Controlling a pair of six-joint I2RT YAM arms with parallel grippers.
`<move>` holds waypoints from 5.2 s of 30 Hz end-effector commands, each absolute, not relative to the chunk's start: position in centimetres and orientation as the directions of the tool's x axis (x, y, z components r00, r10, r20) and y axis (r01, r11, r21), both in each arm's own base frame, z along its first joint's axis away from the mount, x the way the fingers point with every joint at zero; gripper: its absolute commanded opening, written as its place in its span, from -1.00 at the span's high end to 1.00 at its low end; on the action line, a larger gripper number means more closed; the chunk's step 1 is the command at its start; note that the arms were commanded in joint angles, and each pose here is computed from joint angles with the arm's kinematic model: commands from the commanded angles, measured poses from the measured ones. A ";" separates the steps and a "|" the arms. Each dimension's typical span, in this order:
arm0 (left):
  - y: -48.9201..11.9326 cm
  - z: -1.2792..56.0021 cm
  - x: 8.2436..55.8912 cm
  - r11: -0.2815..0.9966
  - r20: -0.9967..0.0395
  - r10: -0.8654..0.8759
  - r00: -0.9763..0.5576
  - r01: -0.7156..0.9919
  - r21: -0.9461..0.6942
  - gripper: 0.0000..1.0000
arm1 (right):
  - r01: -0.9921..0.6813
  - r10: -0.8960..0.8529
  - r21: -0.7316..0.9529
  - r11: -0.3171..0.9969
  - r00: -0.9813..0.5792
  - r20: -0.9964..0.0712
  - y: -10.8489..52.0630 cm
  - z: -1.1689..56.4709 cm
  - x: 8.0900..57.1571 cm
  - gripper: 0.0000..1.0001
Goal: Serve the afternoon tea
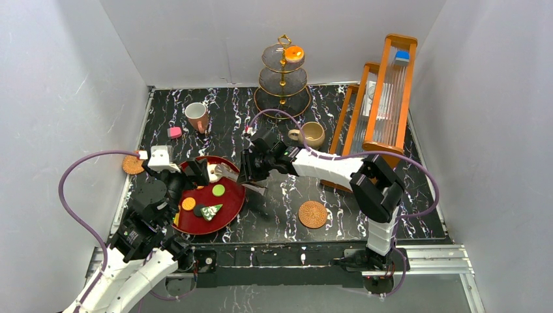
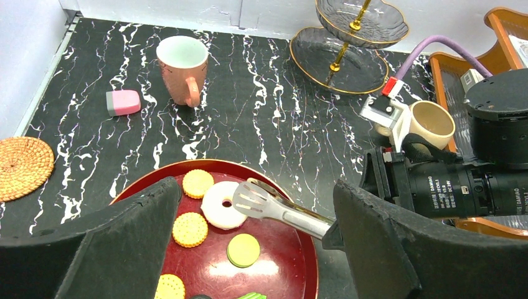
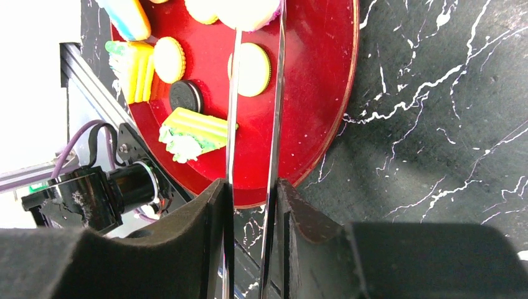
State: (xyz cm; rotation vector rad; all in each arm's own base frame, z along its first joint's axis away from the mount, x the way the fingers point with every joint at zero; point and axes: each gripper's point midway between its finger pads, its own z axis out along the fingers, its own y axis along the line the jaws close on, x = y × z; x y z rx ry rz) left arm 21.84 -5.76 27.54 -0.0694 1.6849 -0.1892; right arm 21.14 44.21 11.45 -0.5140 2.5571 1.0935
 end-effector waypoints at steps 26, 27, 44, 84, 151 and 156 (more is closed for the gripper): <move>-6.4 27.8 22.0 0.981 -0.980 -0.160 -0.121 0.092 -0.171 -0.83 | -0.529 0.046 0.563 0.635 -0.702 -0.711 40.3 26.5 29.1 0.37; -6.4 27.7 22.0 0.981 -0.980 -0.158 -0.122 0.093 -0.170 -0.83 | -0.529 0.060 0.559 0.638 -0.690 -0.721 39.9 27.2 29.7 0.37; -6.9 27.4 22.3 0.982 -0.980 -0.139 -0.141 0.105 -0.154 -0.84 | -0.479 0.236 0.443 0.758 -0.432 -0.871 33.1 36.4 38.9 0.39; -7.4 27.4 22.3 0.979 -0.980 -0.135 -0.148 0.134 -0.155 -0.84 | -0.374 0.336 0.371 0.850 -0.158 -0.929 28.7 40.2 47.2 0.36; -7.4 27.6 22.0 0.976 -0.980 -0.145 -0.137 0.141 -0.164 -0.84 | -0.319 0.189 0.221 0.922 -0.129 -0.973 28.6 39.3 48.2 0.02; -7.4 27.5 22.1 0.977 -0.980 -0.143 -0.137 0.138 -0.162 -0.85 | -0.337 0.176 0.211 0.918 -0.133 -0.975 28.3 40.1 46.9 0.05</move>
